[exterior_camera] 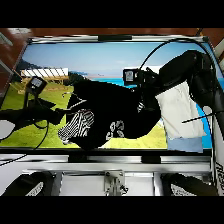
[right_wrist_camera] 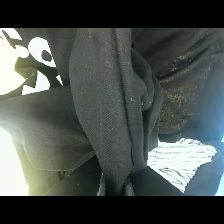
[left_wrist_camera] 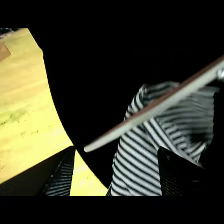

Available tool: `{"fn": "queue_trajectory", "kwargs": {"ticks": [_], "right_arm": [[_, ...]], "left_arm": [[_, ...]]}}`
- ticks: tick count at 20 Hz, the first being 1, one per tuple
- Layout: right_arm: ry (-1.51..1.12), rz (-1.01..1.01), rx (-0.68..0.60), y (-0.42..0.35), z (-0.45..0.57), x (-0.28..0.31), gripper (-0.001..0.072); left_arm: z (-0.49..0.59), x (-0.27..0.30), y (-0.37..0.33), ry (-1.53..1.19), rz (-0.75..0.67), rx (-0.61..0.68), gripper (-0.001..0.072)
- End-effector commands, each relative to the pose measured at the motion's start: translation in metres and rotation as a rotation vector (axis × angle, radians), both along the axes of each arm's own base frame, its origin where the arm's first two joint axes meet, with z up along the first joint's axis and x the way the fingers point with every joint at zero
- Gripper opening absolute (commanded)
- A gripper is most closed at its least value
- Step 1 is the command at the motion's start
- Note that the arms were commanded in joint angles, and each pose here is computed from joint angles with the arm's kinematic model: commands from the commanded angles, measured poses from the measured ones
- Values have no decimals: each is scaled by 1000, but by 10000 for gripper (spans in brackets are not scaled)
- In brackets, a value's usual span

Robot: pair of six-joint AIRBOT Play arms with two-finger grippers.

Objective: Fold the shirts.

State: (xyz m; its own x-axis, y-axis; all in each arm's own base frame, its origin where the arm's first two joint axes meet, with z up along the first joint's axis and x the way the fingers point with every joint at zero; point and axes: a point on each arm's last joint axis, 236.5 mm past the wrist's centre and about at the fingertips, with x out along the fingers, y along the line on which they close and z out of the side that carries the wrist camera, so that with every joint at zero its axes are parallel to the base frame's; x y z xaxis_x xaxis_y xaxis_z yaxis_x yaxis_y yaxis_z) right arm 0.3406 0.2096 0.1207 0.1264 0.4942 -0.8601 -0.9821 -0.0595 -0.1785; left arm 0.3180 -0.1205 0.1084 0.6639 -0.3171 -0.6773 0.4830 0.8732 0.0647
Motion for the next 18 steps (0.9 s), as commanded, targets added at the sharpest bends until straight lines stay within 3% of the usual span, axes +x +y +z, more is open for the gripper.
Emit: {"fn": "queue_trajectory", "kwargs": {"ticks": [1,4,6,7,8,9,15,18], "right_arm": [[-4,-1,2,0,1,1,72],[-4,-4,3,1,1,1,72],[-1,-19,7,1,1,2,73],[8,-29,13,2,1,2,72],[21,-44,20,3,2,1,73],[35,-57,29,4,3,-1,72],[54,-87,40,6,3,-1,72],[59,-96,41,6,3,-1,72]], "left_arm": [[39,2,16,-79,145,-163,602],[62,-10,18,-88,259,-367,603],[41,-23,-29,-22,180,-518,587],[36,-23,-44,-47,163,-571,551],[43,-19,-57,-110,158,-652,447],[53,-17,-67,-174,143,-716,436],[36,-12,-90,-220,56,-623,449],[50,9,-88,-339,73,-643,534]]}}
